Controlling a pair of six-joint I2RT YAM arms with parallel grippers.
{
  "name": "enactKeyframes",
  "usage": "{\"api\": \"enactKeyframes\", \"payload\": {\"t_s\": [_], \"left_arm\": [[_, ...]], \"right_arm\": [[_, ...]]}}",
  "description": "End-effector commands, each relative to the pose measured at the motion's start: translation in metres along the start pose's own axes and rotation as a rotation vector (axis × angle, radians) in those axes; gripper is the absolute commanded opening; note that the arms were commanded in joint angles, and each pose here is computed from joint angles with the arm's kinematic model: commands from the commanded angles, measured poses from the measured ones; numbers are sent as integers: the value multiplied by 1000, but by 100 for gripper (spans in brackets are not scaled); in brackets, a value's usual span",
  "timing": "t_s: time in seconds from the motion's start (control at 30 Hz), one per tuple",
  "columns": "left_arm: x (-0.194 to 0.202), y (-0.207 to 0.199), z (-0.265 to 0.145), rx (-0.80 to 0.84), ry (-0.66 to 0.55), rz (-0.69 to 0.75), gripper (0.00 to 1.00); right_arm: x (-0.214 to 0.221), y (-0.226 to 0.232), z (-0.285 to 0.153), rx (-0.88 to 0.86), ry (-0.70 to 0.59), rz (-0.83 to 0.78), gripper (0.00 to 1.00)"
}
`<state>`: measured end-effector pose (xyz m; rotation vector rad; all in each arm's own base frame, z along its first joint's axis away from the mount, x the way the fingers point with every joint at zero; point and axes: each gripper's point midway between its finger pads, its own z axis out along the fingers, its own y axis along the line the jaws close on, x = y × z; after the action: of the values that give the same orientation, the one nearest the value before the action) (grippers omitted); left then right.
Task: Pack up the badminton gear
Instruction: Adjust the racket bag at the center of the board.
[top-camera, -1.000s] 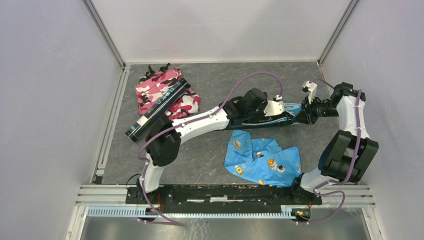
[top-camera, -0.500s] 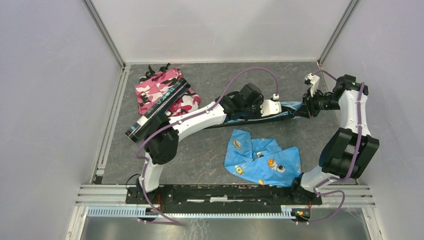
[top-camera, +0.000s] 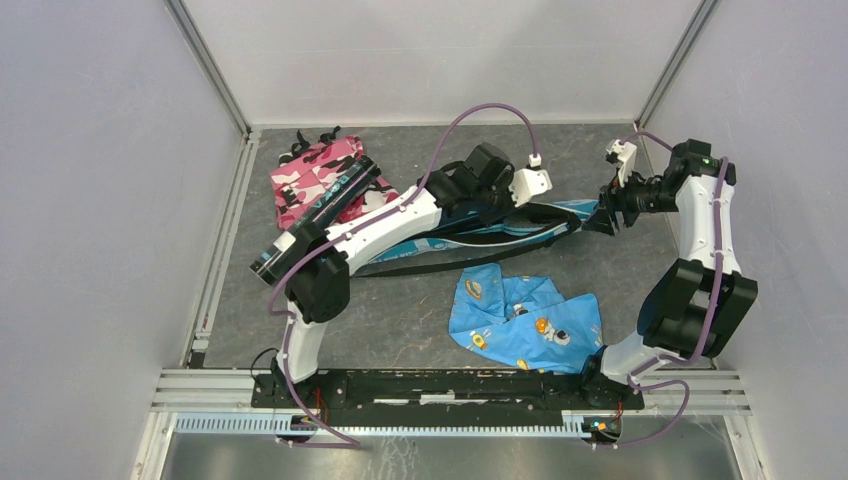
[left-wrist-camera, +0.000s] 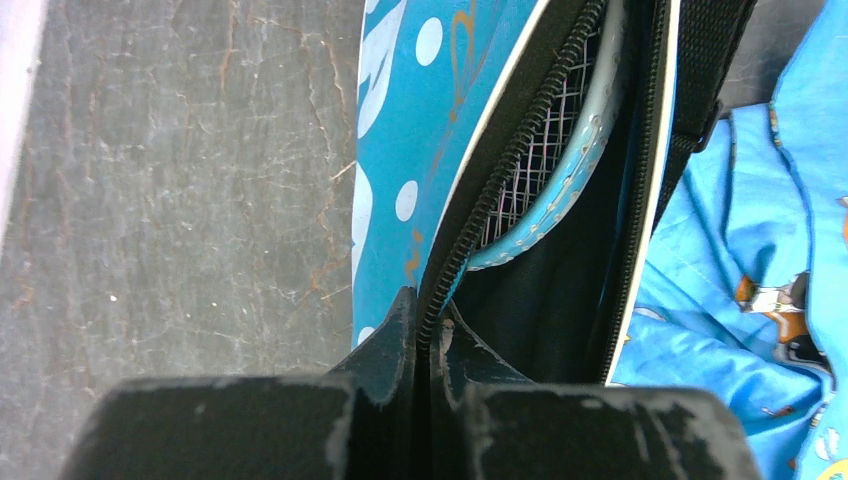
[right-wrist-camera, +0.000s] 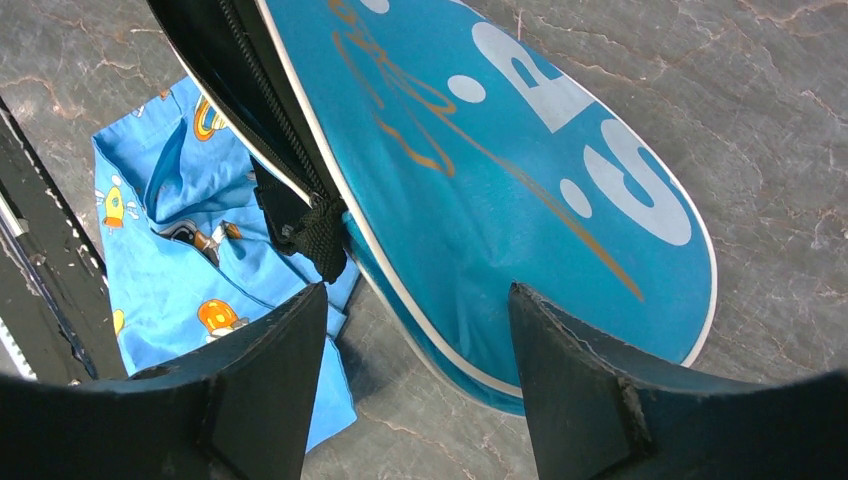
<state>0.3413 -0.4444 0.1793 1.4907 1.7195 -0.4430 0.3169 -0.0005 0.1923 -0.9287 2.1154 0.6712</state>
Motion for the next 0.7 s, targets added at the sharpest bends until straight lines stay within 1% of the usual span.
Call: {"api": "enactKeyframes", "payload": {"t_s": [0.0, 0.17, 0.3, 0.4, 0.53, 0.6, 0.67], "left_arm": [[-54, 2, -30, 29, -147, -66, 2], [-54, -4, -30, 71, -152, -70, 2], [-55, -7, -32, 103, -159, -91, 2], [-57, -7, -35, 119, -169, -102, 2], [-58, -6, -37, 139, -176, -116, 2], [-57, -7, -37, 148, -176, -123, 2], [-57, -10, -38, 163, -177, -131, 2]], "right_arm": [[-13, 9, -3, 1, 16, -115, 73], [-12, 6, 0, 6, 67, -200, 75], [-5, 4, 2, 9, 131, -296, 71], [-2, 3, 0, 13, 153, -360, 66], [4, 4, -1, 11, 178, -429, 64], [6, 5, 0, 5, 181, -442, 60], [8, 8, 2, -6, 177, -445, 49]]}}
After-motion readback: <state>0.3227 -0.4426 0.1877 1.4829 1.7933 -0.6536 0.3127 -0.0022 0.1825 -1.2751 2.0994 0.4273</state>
